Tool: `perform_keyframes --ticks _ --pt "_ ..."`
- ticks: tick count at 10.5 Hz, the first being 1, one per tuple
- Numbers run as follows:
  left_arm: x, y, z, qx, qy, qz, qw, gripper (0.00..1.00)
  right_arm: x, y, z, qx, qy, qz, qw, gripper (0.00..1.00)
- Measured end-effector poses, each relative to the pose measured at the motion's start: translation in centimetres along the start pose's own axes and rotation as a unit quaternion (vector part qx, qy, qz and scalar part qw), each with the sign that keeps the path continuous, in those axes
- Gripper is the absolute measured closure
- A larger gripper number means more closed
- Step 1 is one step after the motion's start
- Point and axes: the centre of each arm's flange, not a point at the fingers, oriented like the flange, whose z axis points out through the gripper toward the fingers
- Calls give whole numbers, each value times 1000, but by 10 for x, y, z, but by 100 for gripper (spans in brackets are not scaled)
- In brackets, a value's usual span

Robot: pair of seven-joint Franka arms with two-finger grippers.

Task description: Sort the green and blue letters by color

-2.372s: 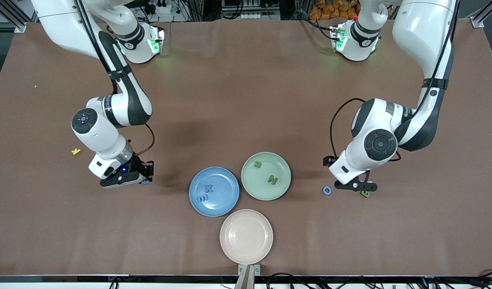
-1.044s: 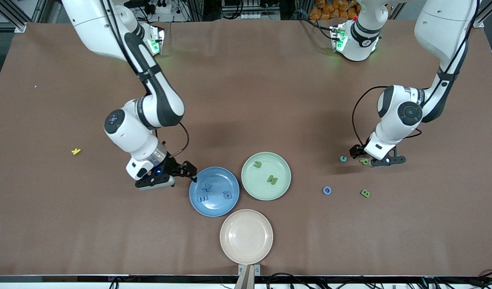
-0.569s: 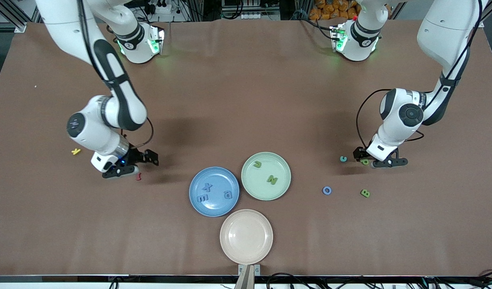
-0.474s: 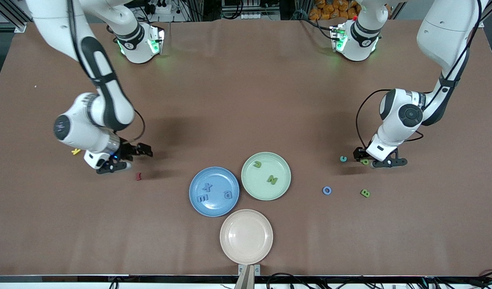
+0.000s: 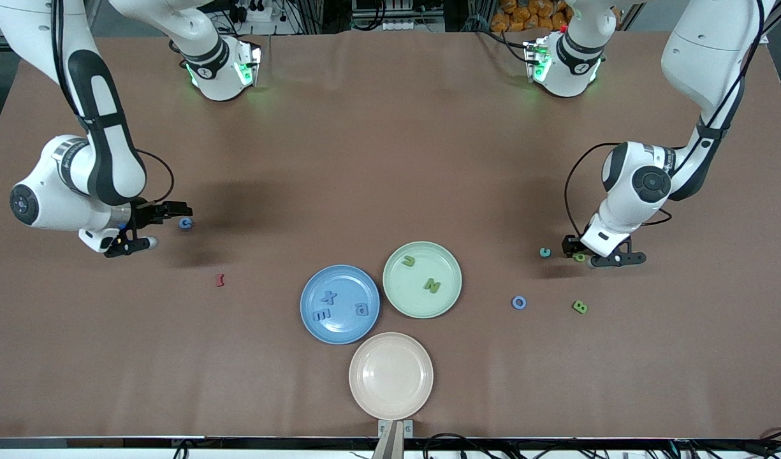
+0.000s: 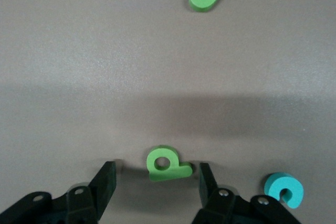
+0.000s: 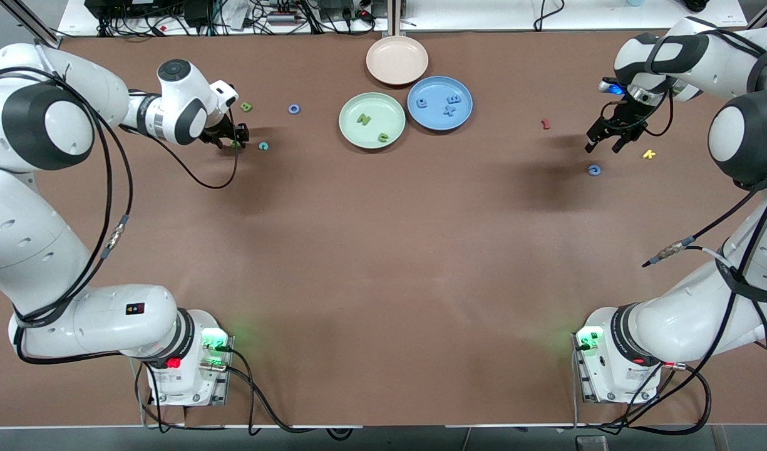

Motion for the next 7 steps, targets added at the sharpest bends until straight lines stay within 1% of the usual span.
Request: perform_keyframes --ticks 1,3,4,5,6,7 --pt "2 0 -1 0 2 0 1000 28 -1 2 2 -11 1 -3 1000 0" --pt "6 0 -1 -1 5 -1 1000 28 -7 6 20 -21 -4 -1 1000 0" --pt "7 1 1 -1 4 -1 1000 31 -12 9 33 -23 -12 2 1000 0" --pt "6 1 3 -1 2 -1 1000 31 -16 12 45 -24 -21 5 999 0" --pt "7 1 4 -2 3 -1 1000 35 -16 14 55 -26 -29 7 999 0" --pt "7 1 4 -2 3 -1 1000 36 -15 15 61 -29 -34 8 999 0"
